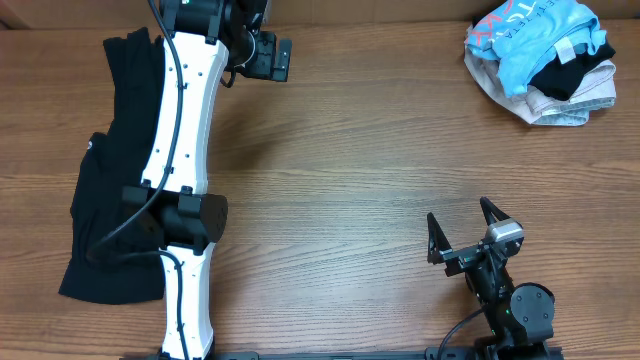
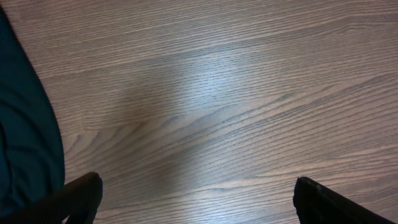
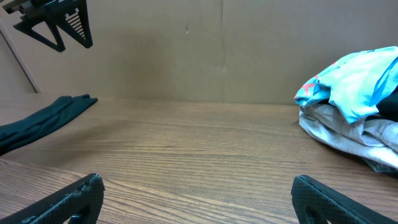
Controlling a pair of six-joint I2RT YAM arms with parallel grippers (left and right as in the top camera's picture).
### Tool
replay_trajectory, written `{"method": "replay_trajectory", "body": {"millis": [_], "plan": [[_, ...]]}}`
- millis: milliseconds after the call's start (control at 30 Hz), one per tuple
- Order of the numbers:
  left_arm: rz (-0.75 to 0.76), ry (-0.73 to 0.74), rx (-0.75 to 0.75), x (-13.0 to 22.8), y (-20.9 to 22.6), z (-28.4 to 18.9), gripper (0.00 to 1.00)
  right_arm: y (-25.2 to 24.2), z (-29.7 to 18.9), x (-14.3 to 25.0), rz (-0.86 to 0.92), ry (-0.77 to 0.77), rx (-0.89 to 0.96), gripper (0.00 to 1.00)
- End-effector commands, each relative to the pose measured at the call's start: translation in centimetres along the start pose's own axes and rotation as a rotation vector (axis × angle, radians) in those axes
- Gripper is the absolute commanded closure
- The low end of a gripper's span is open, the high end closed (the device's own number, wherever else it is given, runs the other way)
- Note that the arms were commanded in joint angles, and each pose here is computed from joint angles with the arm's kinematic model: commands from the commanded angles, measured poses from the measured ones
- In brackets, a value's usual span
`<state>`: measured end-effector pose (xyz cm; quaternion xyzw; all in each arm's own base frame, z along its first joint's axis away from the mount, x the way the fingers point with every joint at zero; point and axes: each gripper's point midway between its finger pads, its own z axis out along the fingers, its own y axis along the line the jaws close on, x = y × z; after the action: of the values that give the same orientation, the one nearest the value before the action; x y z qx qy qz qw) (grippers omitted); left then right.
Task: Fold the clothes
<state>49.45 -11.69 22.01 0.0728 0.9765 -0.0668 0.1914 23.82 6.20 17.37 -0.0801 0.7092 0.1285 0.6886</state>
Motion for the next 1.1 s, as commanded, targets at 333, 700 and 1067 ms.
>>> {"method": "replay_trajectory", "body": {"millis": [333,700,1067], "plan": [[-0.004,0.001,-0.004,0.0,0.1,0.1,0.0,-0.2,0.0,0.1,-0.005,-0.006,0.013,0.0],[-0.007,-0.011,-0.014,2.4,0.3,-4.9,0.0,-0.2,0.0,0.1,-0.005,-0.007,0.013,0.0],[0.041,-0.492,-0.039,5.3,1.8,-12.0,0.0,-0.2,0.0,0.1,-0.005,-0.006,0.013,0.0]]}}
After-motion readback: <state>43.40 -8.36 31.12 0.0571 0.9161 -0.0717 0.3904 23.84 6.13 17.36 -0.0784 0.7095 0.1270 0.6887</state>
